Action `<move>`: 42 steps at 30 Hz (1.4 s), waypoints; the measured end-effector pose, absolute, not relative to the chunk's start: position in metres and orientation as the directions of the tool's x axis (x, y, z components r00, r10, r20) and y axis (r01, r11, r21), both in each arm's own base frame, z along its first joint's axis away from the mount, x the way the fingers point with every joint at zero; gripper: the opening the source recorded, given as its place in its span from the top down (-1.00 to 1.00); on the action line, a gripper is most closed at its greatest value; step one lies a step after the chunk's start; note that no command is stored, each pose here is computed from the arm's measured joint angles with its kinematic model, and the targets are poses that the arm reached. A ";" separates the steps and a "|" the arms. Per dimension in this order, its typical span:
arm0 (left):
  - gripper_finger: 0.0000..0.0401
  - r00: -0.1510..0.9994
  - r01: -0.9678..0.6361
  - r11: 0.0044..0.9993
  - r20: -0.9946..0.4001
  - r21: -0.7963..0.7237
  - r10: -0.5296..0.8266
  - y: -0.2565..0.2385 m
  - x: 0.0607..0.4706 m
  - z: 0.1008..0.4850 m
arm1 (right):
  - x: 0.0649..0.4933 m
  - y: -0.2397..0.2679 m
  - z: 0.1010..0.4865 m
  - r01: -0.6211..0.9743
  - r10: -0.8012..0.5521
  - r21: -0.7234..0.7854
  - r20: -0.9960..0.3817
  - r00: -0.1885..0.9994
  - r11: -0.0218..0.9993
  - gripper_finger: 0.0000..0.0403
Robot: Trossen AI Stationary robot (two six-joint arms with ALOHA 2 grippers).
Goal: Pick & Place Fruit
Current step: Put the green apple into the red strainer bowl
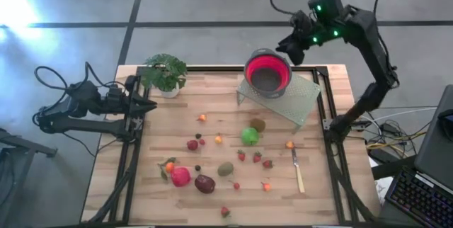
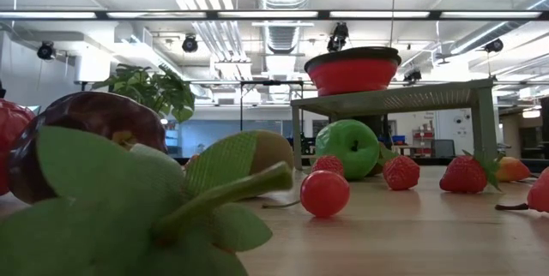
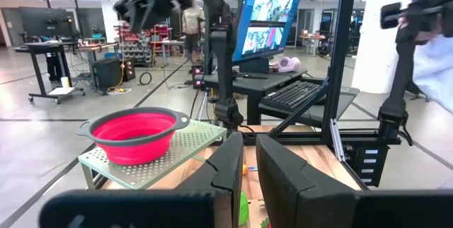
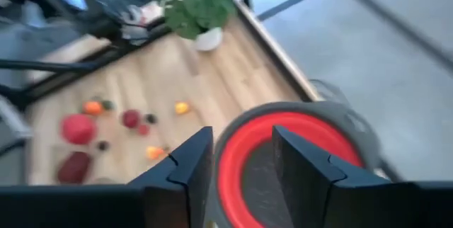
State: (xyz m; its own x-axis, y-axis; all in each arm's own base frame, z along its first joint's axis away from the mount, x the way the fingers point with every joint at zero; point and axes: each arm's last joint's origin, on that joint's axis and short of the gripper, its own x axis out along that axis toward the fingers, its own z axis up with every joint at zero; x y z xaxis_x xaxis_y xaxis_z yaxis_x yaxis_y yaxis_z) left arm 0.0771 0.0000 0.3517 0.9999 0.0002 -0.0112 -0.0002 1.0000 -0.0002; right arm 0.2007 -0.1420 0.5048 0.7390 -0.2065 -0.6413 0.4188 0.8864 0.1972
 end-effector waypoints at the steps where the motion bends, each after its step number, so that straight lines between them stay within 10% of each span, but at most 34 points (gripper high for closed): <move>1: 0.77 1.000 0.000 1.000 -0.011 0.000 0.000 0.000 0.077 0.352 | 0.200 -0.133 0.506 0.433 -0.229 0.171 -0.649 0.725 0.885 0.37; 42: 0.77 1.000 0.000 1.000 -0.011 0.000 0.000 0.000 0.077 0.352 | 0.237 0.071 0.332 0.468 -0.193 0.160 -0.762 0.619 0.869 0.61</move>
State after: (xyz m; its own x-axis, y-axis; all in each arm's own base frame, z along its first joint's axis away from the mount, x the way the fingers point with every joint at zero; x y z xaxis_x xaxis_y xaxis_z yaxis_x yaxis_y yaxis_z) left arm 0.0770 0.0000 0.3518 0.9999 0.0004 -0.0109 -0.0004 1.0000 0.0001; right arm 0.2375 0.0706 0.3320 0.6187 -0.1932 -0.7615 0.4684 0.8689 0.1601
